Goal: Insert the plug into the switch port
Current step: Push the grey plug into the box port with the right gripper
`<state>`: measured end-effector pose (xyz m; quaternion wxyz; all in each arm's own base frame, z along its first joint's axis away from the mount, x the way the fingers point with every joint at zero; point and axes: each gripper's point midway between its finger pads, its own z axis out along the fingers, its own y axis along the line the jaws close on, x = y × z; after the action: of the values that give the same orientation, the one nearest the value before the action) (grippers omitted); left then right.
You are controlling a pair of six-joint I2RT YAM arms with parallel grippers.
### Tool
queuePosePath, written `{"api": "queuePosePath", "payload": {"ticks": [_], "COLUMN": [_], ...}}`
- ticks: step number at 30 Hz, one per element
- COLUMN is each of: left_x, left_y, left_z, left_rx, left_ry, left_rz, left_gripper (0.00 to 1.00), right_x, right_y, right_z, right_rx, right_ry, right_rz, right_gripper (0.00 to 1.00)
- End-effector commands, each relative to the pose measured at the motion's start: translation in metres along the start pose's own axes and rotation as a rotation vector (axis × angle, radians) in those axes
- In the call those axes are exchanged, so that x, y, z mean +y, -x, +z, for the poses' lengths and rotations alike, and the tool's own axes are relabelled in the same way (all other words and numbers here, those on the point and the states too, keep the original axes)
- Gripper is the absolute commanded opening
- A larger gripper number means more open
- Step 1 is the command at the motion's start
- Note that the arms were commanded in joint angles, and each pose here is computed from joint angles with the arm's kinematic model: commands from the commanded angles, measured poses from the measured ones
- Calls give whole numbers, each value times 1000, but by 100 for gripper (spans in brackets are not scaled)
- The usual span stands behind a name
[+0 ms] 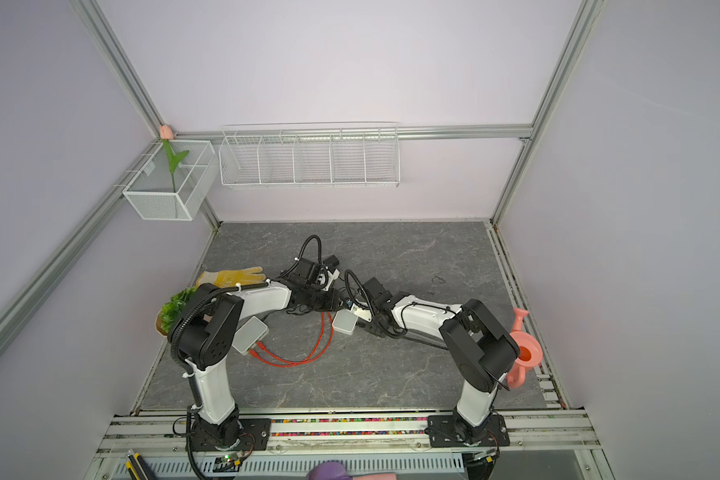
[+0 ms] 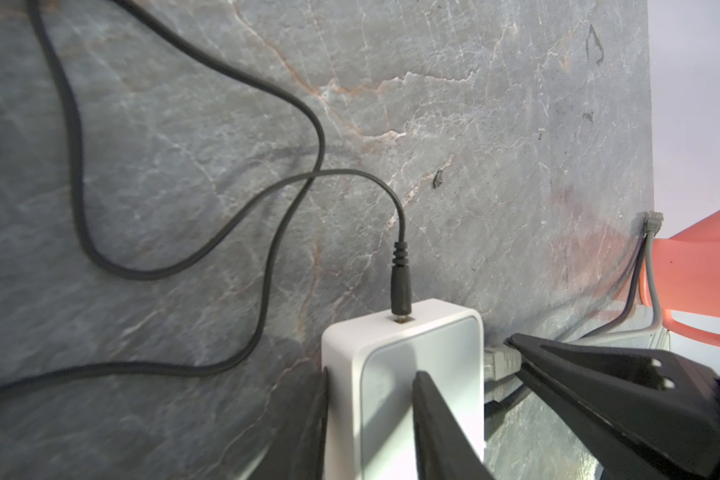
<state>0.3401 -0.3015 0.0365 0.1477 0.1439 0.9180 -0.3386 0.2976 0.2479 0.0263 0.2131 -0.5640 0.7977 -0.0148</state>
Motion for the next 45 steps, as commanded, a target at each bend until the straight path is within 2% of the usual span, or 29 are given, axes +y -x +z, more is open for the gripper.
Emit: {"api": "queuePosePath", "payload": {"ticks": [1,8,16,22,32,39,45], "left_x": [1,1,0,-1,-3,-3,-7], "left_y": [-4,-5,-9,-14,-22,-24,-29], "left_z": [7,7,7,5,10,10,14], "left_rx": [28,25,41,54,71,69,85], "left_ry": [1,1,-8,-17,-23,-21,-23], "left_rz": [11,6,5,5,7,3,11], "left_gripper": [35,34,34,34,34,34,34], "right_x": [0,10,10,8,9,19,7], "right_y": [27,25,18,21,48,51,59], "right_z": [-14,-16,2,8,-7,-5,-9], "right_rx": [-111,-122,-35,-14,-136,-152,-174], "right_ry": [-4,20,20,21,41,39,-21], "right_rz": [7,5,-10,-21,3,-16,10], "right_gripper": [7,7,7,7,7,7,7]}}
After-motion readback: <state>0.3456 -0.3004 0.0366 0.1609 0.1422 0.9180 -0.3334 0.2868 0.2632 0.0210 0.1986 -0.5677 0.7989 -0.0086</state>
